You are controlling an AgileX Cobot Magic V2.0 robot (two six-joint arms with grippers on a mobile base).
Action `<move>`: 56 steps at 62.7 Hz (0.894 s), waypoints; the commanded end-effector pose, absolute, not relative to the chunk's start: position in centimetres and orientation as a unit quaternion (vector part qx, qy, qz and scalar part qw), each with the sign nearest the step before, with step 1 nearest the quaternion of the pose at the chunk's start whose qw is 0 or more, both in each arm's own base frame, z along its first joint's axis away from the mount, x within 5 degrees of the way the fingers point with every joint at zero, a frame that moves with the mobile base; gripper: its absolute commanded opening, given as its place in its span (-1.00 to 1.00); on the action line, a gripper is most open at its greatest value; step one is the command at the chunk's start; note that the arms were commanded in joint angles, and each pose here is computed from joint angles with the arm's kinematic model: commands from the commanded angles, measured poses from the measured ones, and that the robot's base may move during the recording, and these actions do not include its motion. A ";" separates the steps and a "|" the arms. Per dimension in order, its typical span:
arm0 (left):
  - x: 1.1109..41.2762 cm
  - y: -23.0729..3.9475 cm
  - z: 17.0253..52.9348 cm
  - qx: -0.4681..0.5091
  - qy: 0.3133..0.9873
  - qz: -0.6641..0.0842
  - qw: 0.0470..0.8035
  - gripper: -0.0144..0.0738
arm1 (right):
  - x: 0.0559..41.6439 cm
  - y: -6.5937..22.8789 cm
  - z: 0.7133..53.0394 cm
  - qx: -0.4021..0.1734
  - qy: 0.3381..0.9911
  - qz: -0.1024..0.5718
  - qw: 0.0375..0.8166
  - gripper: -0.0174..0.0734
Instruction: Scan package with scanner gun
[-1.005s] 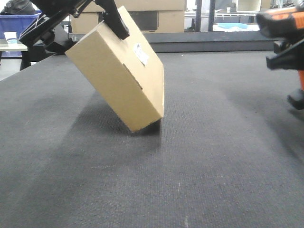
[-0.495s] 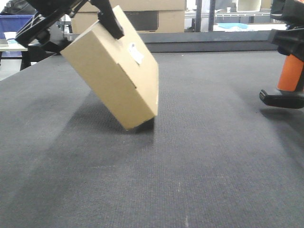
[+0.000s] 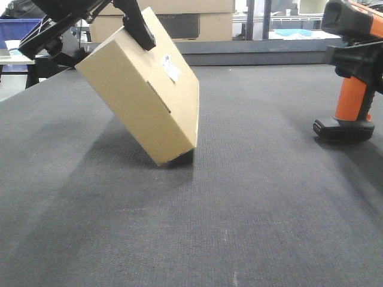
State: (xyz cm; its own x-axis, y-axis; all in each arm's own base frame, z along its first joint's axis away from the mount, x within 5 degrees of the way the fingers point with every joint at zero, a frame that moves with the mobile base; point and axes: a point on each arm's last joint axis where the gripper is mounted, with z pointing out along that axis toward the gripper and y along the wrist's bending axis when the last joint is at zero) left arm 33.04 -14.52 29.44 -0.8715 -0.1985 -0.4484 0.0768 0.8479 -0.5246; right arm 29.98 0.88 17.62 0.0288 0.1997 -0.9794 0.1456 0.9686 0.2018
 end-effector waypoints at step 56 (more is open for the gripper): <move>33.1 -14.3 30.1 -0.034 0.924 -0.277 0.262 -0.92 | 28.6 0.6 16.9 0.123 0.702 0.014 0.701 0.31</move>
